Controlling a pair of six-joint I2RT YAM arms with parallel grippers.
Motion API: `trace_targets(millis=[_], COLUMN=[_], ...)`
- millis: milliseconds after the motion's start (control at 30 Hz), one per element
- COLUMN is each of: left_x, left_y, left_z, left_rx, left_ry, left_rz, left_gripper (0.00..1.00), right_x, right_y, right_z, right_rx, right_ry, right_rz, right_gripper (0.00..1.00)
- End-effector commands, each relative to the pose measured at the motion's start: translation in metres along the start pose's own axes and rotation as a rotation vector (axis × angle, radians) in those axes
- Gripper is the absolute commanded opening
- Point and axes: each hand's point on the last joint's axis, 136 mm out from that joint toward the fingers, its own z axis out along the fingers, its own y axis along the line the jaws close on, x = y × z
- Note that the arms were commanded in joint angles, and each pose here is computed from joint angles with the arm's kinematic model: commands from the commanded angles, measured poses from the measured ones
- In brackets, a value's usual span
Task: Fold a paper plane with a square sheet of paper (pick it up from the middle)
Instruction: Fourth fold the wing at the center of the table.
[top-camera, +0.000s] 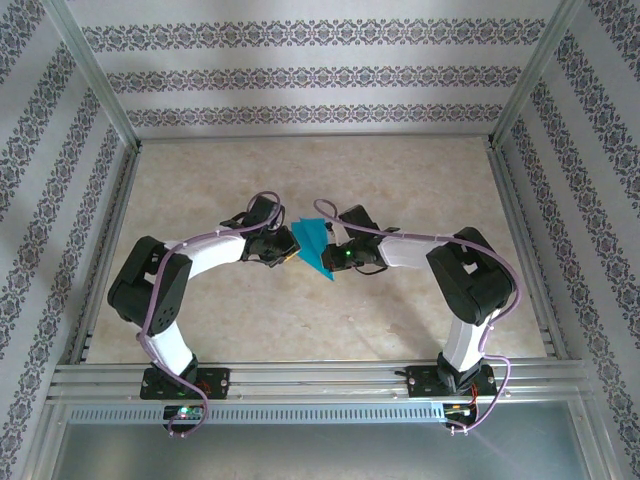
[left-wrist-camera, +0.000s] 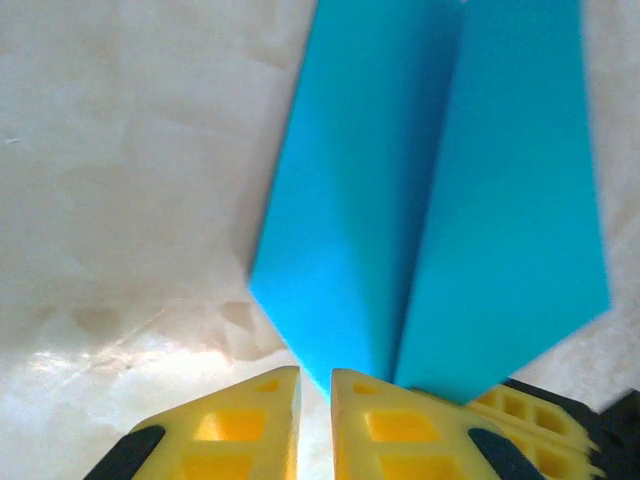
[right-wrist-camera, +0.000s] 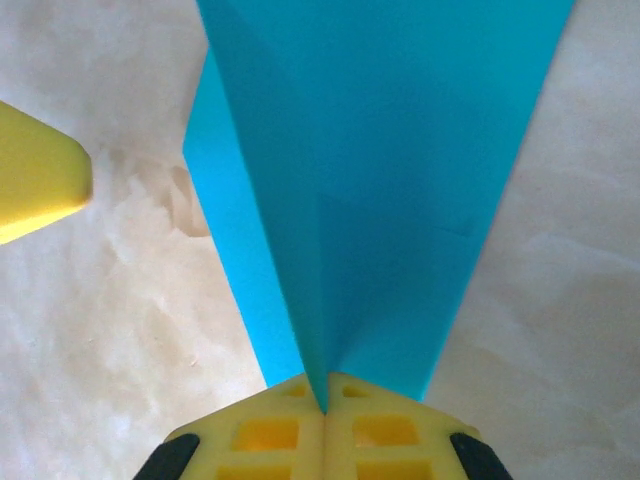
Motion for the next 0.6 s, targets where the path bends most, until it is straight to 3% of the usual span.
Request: trace_targets(millis=[0, 233, 567], left_x=[0.003, 0.010, 0.017], left_y=[-0.014, -0.022, -0.027], left_z=[-0.008, 0.001, 0.010], left_rx=[0.060, 0.159, 0.222], left_ry=[-0.021, 0.010, 0.029], left_rz=[0.054, 0.056, 0.075], left_gripper=[0.16, 0.16, 0.18], right_x=[0.005, 0.015, 0.025], right_y=[0.020, 0.033, 0.021], right_z=[0.002, 0.003, 0.011], right_rx=[-0.162, -0.325, -0.379], right_ry=[0.030, 0.085, 0.126], right_rz=[0.000, 0.031, 0.125], right_gripper=[0.03, 0.03, 0.03])
